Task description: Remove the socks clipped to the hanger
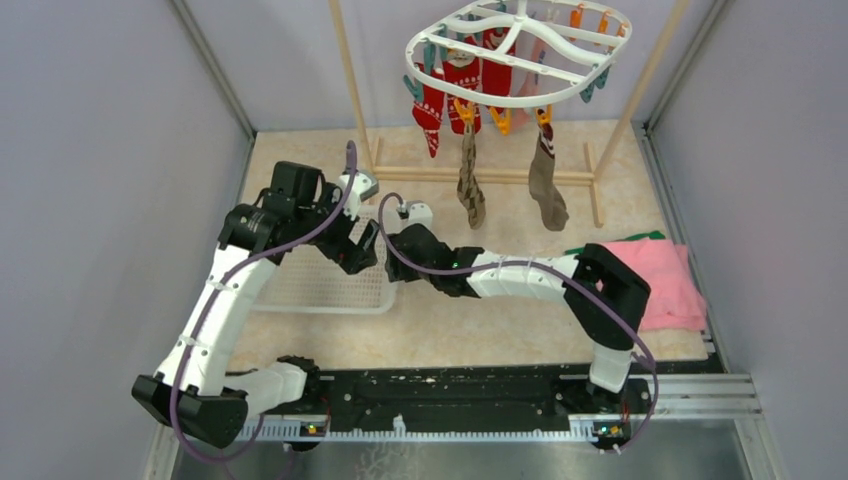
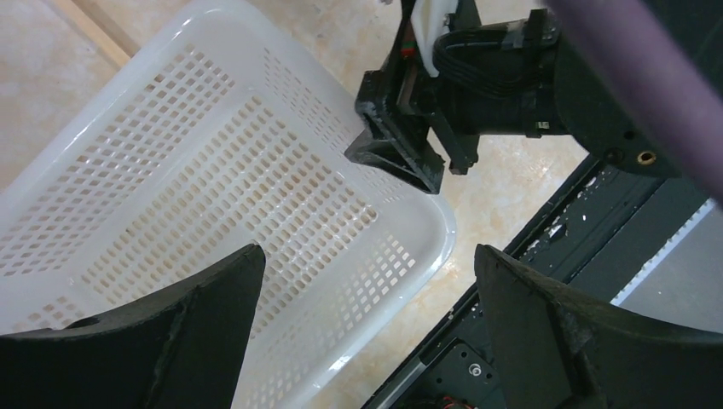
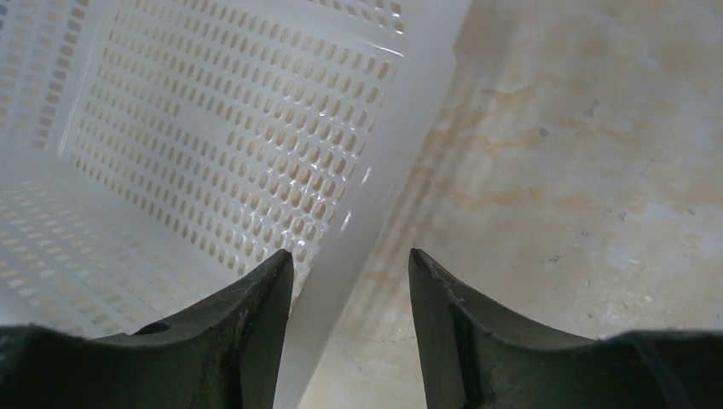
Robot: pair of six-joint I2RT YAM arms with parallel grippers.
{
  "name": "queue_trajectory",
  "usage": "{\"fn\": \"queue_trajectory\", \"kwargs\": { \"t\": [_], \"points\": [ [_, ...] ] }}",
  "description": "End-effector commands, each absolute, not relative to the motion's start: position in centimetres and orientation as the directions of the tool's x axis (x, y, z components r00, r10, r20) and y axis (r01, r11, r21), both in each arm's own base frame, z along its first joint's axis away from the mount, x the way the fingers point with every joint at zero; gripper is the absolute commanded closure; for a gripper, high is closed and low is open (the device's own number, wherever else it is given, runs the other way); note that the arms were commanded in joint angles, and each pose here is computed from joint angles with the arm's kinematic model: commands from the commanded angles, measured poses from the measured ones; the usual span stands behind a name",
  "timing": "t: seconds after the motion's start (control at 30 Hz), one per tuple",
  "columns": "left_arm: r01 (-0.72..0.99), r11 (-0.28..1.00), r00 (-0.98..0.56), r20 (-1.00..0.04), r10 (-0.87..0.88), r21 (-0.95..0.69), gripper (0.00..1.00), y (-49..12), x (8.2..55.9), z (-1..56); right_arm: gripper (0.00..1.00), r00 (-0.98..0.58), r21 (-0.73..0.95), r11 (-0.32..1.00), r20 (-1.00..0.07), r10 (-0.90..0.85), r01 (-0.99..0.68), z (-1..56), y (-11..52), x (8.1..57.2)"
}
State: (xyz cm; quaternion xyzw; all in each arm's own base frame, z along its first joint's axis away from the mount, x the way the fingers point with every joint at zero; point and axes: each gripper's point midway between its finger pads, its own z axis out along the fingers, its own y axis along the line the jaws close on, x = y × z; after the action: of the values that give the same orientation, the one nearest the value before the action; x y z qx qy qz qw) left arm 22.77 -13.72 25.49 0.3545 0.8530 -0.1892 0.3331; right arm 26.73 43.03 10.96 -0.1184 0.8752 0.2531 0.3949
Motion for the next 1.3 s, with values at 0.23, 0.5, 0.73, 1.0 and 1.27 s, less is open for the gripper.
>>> {"fn": "queue_trajectory", "kwargs": {
  "t": [0.23, 0.5, 0.73, 1.0, 1.27],
  "points": [
    [0.702, 0.71, -0.506, -0.744, 0.436, -0.061, 0.01, -13.9, 24.7, 25.0, 0.6, -0.644, 0.282, 0.913, -0.765, 0.028, -0.296, 11.0, 33.8, 24.2],
    [0.733, 0.675, -0.478, -0.77, 0.422, -0.085, 0.01, -15.2, 25.2, 25.6, 0.59, -0.657, 0.273, 0.936, -0.751, 0.062, -0.224, 11.2, 25.4, 20.4],
    [0.781, 0.607, -0.461, -0.791, 0.402, -0.147, 0.01, -17.2, 25.6, 26.2, 0.54, -0.664, 0.307, 0.94, -0.736, 0.136, -0.148, 11.3, 20.1, 18.2],
    [0.805, 0.572, -0.431, -0.817, 0.383, -0.156, 0.01, -18.3, 26.6, 27.8, 0.48, -0.656, 0.345, 0.93, -0.733, 0.181, -0.128, 13.6, 20.0, 18.5],
    [0.837, 0.523, -0.364, -0.878, 0.309, -0.163, 0.01, -20.0, 27.2, 32.1, 0.34, -0.453, 0.307, 0.926, -0.873, 0.182, -0.218, 28.3, 18.7, 20.9]
  ]
}}
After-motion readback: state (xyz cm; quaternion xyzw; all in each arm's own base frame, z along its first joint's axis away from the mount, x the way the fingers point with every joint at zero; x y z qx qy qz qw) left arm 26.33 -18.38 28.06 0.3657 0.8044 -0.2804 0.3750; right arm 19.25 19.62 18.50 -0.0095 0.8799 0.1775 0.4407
